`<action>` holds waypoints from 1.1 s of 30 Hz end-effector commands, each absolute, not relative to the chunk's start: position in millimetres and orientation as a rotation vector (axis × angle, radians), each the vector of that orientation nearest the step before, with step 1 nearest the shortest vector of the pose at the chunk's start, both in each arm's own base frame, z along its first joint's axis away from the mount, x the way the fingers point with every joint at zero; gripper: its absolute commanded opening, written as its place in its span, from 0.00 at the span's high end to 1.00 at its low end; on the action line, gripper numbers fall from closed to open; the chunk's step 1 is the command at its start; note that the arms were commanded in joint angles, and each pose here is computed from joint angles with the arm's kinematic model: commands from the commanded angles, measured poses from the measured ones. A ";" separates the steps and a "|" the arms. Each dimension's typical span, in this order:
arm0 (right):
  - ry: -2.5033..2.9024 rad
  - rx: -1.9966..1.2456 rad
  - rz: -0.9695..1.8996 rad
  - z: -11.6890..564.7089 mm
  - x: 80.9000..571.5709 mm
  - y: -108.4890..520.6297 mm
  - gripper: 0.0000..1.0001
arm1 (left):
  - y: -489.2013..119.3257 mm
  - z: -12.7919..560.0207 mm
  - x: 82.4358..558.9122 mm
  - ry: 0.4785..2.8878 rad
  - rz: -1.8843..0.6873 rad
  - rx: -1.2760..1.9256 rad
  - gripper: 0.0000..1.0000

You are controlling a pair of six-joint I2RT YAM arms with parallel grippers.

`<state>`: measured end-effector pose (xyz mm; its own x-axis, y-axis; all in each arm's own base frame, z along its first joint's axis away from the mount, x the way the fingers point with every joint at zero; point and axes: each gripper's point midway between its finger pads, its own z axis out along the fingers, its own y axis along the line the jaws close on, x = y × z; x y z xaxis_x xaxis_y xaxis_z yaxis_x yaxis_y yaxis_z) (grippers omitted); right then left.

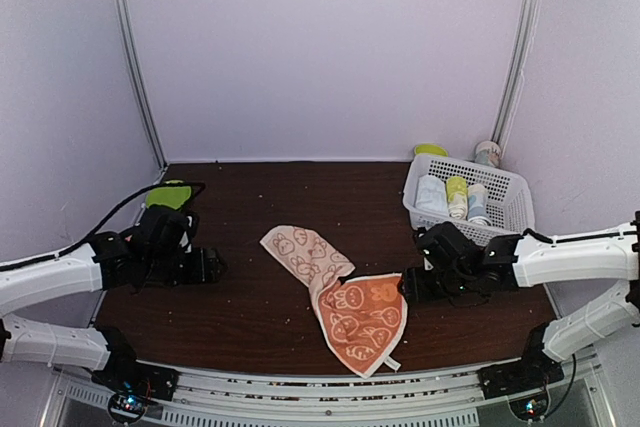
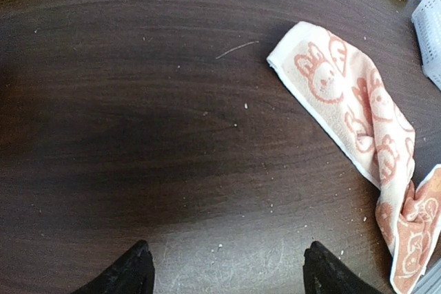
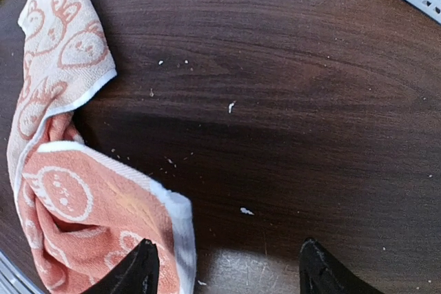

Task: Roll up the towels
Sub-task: Pick up the towel from the center of the board.

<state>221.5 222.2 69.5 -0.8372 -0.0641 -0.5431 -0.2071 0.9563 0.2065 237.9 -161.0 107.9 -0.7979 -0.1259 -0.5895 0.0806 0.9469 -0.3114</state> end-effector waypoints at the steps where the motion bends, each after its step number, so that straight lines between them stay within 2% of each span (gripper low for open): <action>1: 2.479 -0.156 0.657 89.0 230.0 252.6 0.30 | -179.6 131.1 254.4 2.396 -0.499 -0.002 0.24; 8: 2.510 -0.150 0.654 75.9 241.8 254.0 0.37 | -182.9 131.9 257.1 2.397 -0.507 -0.007 0.24; 13: 2.546 -0.170 0.615 64.4 244.4 254.1 0.61 | -182.4 130.0 256.1 2.404 -0.504 -0.006 0.24; 18: 2.500 -0.197 0.629 78.8 248.5 256.6 0.80 | -181.4 130.4 256.4 2.404 -0.494 -0.005 0.24; 20: 2.468 -0.247 0.635 91.1 250.5 260.4 0.98 | -181.1 131.5 256.8 2.402 -0.491 -0.004 0.24; 21: 2.443 -0.280 0.644 101.4 251.5 264.2 1.00 | -180.3 132.7 257.2 2.400 -0.486 -0.006 0.24; 24: 2.310 -0.461 0.679 156.1 252.6 289.8 1.00 | -174.4 142.1 258.0 2.381 -0.460 -0.022 0.24; 26: 2.197 -0.592 0.797 218.6 244.2 321.8 1.00 | -167.0 157.4 259.5 2.345 -0.432 -0.037 0.24; 29: 1.880 -0.804 1.081 356.3 195.1 364.2 1.00 | -152.8 194.5 260.1 2.261 -0.398 -0.064 0.24; 31: 1.609 -0.895 1.212 454.6 146.8 363.6 1.00 | -143.3 219.5 259.1 2.203 -0.387 -0.086 0.24; 33: 1.471 -0.910 1.287 496.6 120.9 345.3 1.00 | -134.8 238.8 256.6 2.146 -0.390 -0.110 0.24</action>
<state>201.5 380.0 367.5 -0.4887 -0.0882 -0.8680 -0.7928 0.4601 0.3996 255.7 -155.8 194.6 -0.6756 -0.1865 -0.7133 0.0921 0.9386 -0.3326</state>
